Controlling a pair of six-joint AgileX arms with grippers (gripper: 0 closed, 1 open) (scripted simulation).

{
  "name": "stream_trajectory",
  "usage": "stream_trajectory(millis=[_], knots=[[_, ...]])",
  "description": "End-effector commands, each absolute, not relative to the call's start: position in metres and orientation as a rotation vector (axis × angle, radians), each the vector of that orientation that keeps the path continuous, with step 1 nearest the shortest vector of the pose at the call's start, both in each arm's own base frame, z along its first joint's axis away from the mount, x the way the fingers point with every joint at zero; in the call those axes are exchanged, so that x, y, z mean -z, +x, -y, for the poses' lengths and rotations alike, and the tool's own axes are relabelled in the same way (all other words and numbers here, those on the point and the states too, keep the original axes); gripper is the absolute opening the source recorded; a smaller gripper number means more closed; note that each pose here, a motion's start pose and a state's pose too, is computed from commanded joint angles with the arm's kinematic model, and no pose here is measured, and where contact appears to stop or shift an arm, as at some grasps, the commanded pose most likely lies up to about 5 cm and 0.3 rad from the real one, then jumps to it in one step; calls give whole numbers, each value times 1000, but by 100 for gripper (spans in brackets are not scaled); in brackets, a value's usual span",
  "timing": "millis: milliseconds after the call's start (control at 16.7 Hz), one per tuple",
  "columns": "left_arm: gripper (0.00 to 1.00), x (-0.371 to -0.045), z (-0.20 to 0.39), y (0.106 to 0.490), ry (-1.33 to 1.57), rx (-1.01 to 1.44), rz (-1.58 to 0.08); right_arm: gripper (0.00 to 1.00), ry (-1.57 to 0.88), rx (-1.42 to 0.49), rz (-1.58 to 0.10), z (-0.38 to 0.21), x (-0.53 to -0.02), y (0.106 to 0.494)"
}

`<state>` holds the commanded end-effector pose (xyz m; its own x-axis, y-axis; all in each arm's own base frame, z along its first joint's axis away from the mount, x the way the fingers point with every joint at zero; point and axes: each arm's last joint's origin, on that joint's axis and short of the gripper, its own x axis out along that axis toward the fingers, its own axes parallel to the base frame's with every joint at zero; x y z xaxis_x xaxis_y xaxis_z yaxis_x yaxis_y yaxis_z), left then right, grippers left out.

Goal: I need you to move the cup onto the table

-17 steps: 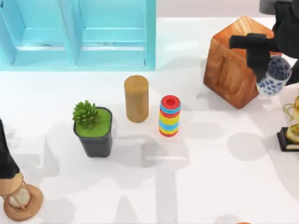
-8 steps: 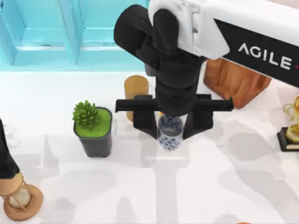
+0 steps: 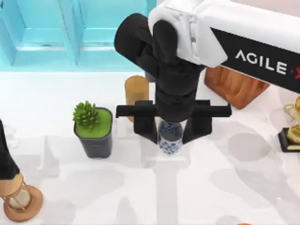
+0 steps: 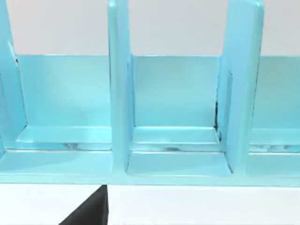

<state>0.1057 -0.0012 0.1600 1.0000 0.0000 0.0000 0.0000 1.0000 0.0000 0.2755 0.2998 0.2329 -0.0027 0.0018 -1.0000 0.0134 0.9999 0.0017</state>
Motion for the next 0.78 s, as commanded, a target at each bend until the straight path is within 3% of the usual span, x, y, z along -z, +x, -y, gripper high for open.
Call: stream_trajectory(millis=[360,660,780], knots=[[100,-160,1,106,0,0,0,0,12,4,-1569,-301,-189,276],[100,-160,1,106,0,0,0,0,12,4,-1569,-301,-185,275],[100,-160,1,106,0,0,0,15,12,4,-1569,-301,-185,275]])
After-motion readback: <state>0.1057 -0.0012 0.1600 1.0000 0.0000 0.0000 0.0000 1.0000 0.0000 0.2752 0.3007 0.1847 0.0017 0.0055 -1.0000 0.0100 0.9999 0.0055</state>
